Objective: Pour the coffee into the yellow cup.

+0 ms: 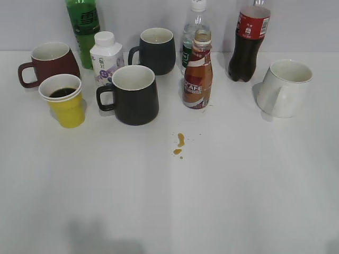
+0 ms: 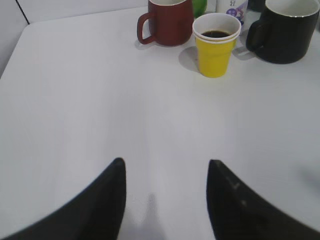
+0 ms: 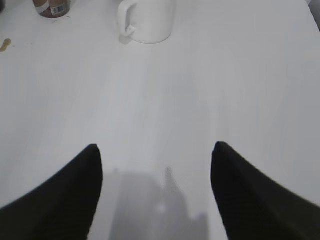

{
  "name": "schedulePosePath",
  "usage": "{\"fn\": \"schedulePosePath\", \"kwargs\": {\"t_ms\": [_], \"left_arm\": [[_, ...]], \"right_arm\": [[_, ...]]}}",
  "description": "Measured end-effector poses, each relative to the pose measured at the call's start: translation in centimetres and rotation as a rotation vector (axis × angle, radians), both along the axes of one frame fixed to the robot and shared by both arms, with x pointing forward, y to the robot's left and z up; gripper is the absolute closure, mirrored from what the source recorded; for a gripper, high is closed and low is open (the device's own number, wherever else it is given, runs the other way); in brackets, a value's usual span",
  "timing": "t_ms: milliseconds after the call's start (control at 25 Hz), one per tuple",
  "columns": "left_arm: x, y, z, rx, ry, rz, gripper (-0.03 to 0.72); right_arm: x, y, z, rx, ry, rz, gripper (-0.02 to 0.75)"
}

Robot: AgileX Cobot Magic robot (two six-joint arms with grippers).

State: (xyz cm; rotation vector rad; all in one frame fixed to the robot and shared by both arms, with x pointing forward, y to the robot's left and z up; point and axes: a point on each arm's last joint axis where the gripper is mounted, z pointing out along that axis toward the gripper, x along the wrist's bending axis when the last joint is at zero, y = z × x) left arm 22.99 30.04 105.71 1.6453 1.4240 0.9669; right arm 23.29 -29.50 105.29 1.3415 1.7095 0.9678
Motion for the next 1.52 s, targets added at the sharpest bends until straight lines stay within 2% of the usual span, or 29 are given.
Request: {"fn": "schedulePosePath", "kwargs": {"t_ms": [360, 1520], "left_arm": [[0.00, 0.00, 0.00, 0.000, 0.000, 0.000, 0.299], [0.00, 0.00, 0.00, 0.000, 0.000, 0.000, 0.428]], "right_arm": [[0.00, 0.00, 0.00, 0.000, 0.000, 0.000, 0.227], [0.01, 0.00, 0.01, 0.000, -0.001, 0.000, 0.227]]}}
